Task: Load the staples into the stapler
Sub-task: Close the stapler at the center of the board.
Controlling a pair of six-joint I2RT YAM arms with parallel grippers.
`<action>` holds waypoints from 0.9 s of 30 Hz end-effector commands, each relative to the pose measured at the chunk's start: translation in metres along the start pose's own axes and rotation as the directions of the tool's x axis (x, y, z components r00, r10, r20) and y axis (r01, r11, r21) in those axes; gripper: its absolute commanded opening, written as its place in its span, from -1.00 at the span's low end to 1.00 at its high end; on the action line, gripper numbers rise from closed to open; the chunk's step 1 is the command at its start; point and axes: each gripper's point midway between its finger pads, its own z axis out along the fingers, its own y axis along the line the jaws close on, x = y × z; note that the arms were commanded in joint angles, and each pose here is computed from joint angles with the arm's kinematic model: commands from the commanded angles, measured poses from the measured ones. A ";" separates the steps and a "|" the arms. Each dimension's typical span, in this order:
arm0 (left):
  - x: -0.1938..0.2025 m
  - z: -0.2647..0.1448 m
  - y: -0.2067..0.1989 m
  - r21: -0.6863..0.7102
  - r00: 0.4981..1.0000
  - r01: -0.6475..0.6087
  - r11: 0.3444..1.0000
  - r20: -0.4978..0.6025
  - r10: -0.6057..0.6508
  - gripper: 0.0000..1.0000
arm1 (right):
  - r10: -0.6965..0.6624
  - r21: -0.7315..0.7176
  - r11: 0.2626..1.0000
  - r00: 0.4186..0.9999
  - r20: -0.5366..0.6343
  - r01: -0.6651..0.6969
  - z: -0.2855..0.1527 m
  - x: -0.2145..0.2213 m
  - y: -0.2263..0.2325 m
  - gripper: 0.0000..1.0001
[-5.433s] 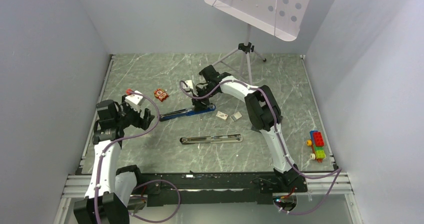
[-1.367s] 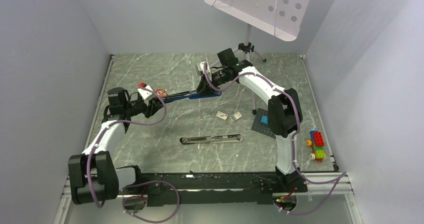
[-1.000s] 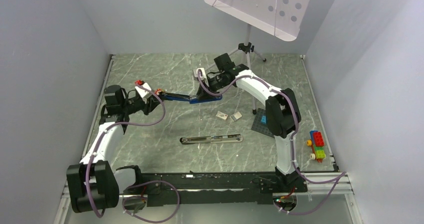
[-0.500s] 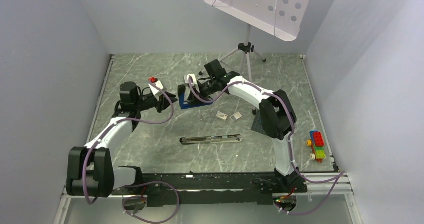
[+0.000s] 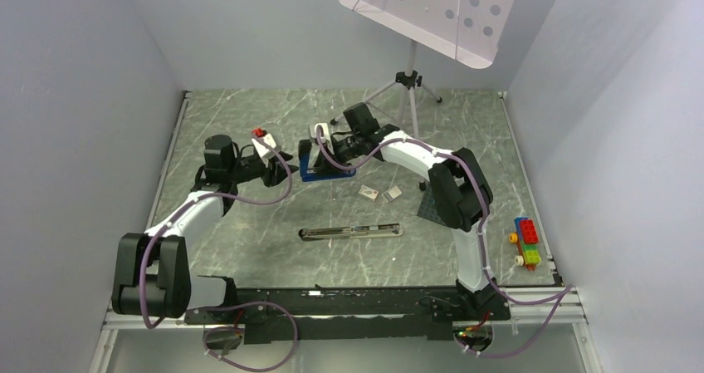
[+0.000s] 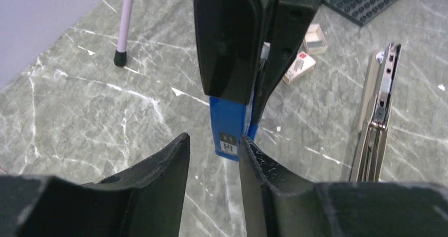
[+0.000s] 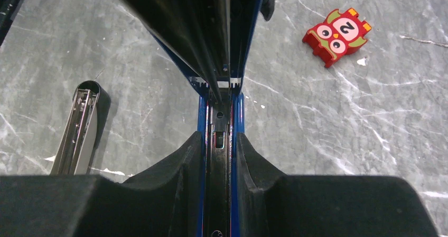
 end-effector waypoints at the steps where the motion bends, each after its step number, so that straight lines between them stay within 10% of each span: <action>1: -0.001 -0.006 -0.004 0.018 0.993 -0.112 0.994 -0.036 0.112 -0.05 | -0.064 -0.001 0.998 0.995 0.071 0.064 0.000 -0.010 -0.006 -1.00; 27: 0.026 0.016 0.004 0.095 0.975 -0.166 0.981 -0.136 0.178 0.15 | -0.049 0.075 0.995 0.990 -0.130 0.059 0.018 0.060 -0.009 -0.90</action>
